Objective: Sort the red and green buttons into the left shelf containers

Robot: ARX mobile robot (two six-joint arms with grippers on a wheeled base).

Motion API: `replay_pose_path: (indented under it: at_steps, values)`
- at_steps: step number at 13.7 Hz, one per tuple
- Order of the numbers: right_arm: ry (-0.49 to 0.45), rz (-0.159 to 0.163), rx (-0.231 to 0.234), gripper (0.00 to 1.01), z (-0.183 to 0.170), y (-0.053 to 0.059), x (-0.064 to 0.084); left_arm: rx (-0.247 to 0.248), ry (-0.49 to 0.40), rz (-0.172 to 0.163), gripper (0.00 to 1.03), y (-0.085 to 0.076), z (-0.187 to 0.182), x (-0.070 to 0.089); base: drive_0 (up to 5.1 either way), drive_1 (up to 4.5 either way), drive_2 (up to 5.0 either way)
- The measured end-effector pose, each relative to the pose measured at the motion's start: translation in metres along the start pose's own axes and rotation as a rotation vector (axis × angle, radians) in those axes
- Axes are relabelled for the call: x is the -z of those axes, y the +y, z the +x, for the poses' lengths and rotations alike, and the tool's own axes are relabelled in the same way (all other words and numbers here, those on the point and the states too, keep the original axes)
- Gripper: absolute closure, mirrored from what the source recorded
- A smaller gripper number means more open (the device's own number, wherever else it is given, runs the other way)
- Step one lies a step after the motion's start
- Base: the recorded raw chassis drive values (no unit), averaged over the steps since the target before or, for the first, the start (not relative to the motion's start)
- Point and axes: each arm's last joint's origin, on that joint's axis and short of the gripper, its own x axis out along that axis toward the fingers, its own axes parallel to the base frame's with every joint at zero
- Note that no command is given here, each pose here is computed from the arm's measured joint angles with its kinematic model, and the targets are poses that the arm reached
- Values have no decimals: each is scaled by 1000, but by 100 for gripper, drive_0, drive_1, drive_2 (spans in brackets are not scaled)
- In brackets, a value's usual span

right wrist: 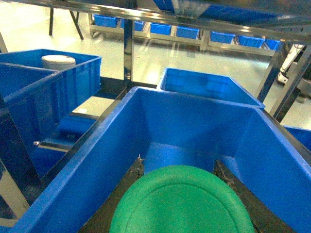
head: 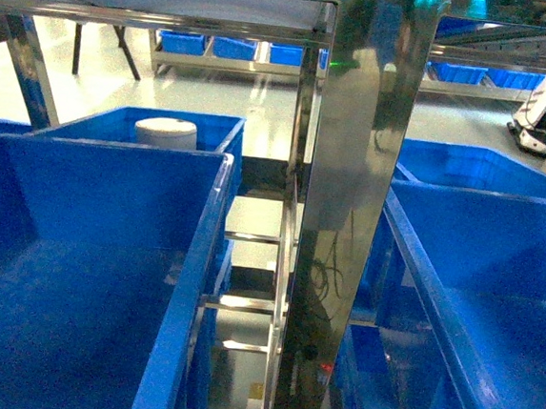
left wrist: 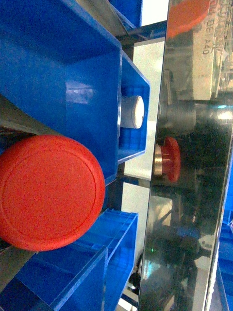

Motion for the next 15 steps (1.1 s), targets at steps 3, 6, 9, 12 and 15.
replay_pose_path:
  at_steps: [3,6,9,12,15]
  values:
    - [95,-6,-6,67,23,-3,4,2,0,0,78,0,0,0,0,0,0]
    - [221,-21,-2,67,67,-18,1,1,1,0,78,0,0,0,0,0,0]
    - [450,-17,-38,67,118,-30,20,2,0,0,78,0,0,0,0,0,0]
    - [594,7,-65,67,160,-32,39,2,0,0,78,0,0,0,0,0,0]
    - [743,47,-94,67,170,-30,72,2,0,0,78,0,0,0,0,0,0]
